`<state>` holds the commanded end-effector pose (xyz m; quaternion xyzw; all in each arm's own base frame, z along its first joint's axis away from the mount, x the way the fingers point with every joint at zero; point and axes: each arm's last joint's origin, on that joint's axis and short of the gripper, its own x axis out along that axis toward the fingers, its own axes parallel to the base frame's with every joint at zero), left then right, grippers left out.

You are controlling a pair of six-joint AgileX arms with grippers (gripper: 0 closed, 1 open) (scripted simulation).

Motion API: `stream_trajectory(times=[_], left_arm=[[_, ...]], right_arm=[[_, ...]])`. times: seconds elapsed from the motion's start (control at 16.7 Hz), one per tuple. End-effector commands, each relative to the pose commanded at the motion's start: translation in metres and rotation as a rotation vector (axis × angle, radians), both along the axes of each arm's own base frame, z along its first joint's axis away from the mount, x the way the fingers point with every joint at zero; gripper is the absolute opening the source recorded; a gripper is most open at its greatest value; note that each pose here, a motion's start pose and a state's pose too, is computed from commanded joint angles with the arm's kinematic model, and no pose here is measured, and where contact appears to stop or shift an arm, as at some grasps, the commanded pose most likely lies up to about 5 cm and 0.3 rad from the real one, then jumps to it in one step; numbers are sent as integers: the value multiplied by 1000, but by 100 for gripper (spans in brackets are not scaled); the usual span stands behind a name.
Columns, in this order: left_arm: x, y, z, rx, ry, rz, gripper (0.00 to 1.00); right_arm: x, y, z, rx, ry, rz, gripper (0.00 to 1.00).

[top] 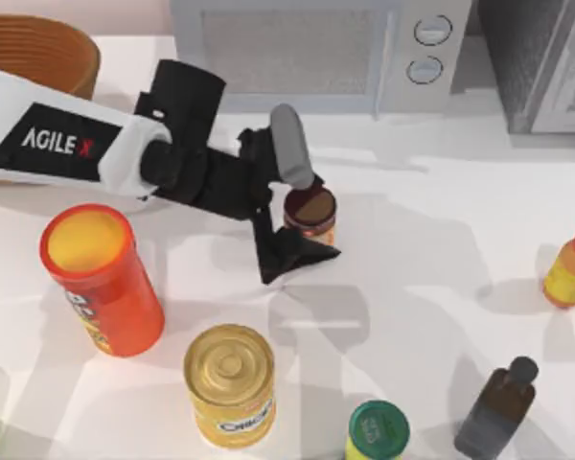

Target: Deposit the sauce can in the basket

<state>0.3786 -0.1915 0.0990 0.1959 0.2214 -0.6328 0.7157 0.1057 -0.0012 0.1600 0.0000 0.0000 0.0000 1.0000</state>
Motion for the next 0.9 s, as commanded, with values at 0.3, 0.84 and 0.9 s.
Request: stream_trajectory(times=[0.3,0.84,0.9], left_arm=[[4,-6,-26,0,0,-1,100],[4,-6,-26,0,0,-1,55],[4,-6,-26,0,0,-1,47]], right_arm=[[0,0,0,0,0,0,100],[0,0,0,0,0,0,100],[0,0,0,0,0,0,100]])
